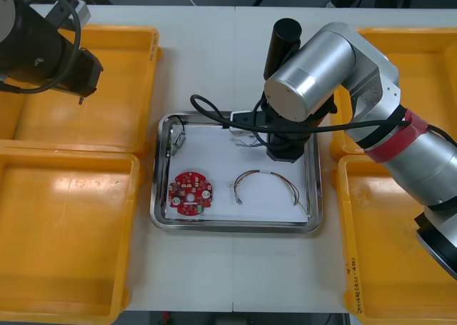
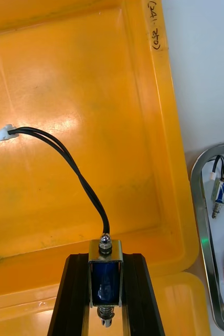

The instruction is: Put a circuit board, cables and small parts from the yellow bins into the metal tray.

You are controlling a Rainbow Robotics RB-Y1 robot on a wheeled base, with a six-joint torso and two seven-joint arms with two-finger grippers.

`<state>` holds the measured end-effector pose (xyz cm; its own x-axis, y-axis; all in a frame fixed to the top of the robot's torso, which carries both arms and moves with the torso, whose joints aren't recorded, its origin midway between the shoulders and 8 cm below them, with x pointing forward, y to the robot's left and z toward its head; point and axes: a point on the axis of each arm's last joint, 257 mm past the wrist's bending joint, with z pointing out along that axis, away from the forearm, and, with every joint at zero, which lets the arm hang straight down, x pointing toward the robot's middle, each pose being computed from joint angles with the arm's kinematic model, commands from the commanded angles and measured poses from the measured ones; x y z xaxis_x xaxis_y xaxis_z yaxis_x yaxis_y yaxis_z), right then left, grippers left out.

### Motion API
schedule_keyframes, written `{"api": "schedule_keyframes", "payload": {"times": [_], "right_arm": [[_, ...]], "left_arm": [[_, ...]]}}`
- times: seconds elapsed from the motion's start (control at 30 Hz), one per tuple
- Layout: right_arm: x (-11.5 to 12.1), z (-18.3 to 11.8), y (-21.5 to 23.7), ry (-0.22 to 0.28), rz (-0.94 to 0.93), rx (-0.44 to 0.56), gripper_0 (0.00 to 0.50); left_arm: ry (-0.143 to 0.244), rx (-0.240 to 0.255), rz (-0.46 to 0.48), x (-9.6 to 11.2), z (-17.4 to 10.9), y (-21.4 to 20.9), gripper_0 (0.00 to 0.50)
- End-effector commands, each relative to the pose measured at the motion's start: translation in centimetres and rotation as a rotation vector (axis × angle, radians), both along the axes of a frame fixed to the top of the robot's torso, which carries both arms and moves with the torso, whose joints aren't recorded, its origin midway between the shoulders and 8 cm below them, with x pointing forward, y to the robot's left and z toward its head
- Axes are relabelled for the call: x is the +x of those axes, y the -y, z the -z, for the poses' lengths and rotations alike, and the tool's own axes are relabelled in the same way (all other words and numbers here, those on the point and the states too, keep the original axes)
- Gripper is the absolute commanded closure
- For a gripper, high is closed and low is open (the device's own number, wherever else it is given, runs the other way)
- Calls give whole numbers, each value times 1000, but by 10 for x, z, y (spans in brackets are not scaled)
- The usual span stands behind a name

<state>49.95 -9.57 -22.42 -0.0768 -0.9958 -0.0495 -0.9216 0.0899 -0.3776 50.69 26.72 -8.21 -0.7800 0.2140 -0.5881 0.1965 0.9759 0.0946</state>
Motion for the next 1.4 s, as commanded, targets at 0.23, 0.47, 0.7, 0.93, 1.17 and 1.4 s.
{"api": "schedule_keyframes", "payload": {"times": [0.23,0.47,0.7,0.93,1.17,1.4], "right_arm": [[14,-4,-20,40,-3,23,302],[13,-4,-17,36,6,14,0],[9,-16,-18,48,0,8,0],[0,-34,-9,52,23,-22,0],[-16,-54,10,19,95,-35,0],[-16,-84,3,90,220,133,0]], "left_arm": [[37,-67,-55,-3,-15,5,500],[40,-81,-57,-4,-16,9,500],[46,-96,-51,-6,-19,14,500],[54,-116,-48,-7,-22,23,500],[56,-113,-48,-10,-20,31,500],[61,-135,-58,-11,-20,40,500]]}}
